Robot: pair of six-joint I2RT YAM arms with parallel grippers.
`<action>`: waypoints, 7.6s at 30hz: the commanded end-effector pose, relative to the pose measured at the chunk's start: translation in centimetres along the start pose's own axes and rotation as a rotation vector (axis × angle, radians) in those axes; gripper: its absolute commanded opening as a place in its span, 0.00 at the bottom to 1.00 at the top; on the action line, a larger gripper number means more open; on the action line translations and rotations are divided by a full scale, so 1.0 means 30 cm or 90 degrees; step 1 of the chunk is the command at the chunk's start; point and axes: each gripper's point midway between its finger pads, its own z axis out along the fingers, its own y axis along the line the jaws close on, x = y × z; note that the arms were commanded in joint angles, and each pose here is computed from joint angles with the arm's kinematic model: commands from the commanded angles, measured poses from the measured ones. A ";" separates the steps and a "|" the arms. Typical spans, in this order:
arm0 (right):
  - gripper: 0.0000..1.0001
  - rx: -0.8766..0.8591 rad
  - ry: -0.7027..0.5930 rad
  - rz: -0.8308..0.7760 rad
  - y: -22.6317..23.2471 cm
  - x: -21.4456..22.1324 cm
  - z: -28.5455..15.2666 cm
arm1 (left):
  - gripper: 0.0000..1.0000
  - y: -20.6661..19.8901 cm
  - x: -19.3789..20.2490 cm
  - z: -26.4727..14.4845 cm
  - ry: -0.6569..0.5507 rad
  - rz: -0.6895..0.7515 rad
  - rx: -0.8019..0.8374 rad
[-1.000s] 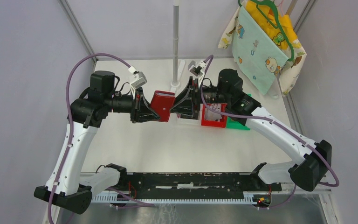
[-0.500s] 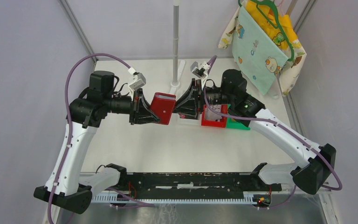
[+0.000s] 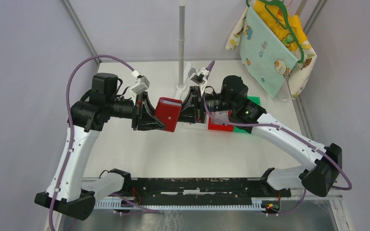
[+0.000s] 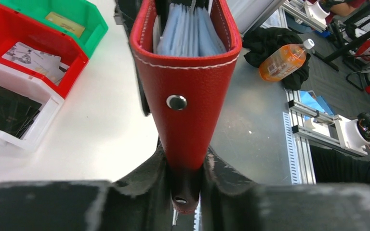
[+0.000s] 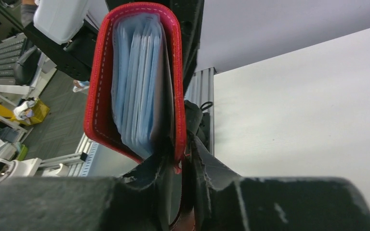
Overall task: Take the credit cards out of the card holder
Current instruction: Open the card holder.
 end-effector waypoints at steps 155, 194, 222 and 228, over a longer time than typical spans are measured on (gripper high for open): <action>0.40 -0.085 -0.382 0.016 0.160 -0.297 -0.020 | 0.02 -0.100 -0.435 -0.134 -0.402 -0.105 -0.135; 0.43 -0.137 -0.410 0.046 0.172 -0.254 -0.012 | 0.02 -0.161 -0.496 -0.162 -0.430 -0.110 -0.116; 0.45 -0.189 -0.474 0.169 0.155 -0.355 0.003 | 0.02 -0.172 -0.410 -0.133 -0.380 -0.069 -0.100; 0.43 -0.203 -0.496 0.187 0.163 -0.394 -0.002 | 0.02 -0.184 -0.385 -0.122 -0.360 -0.069 -0.081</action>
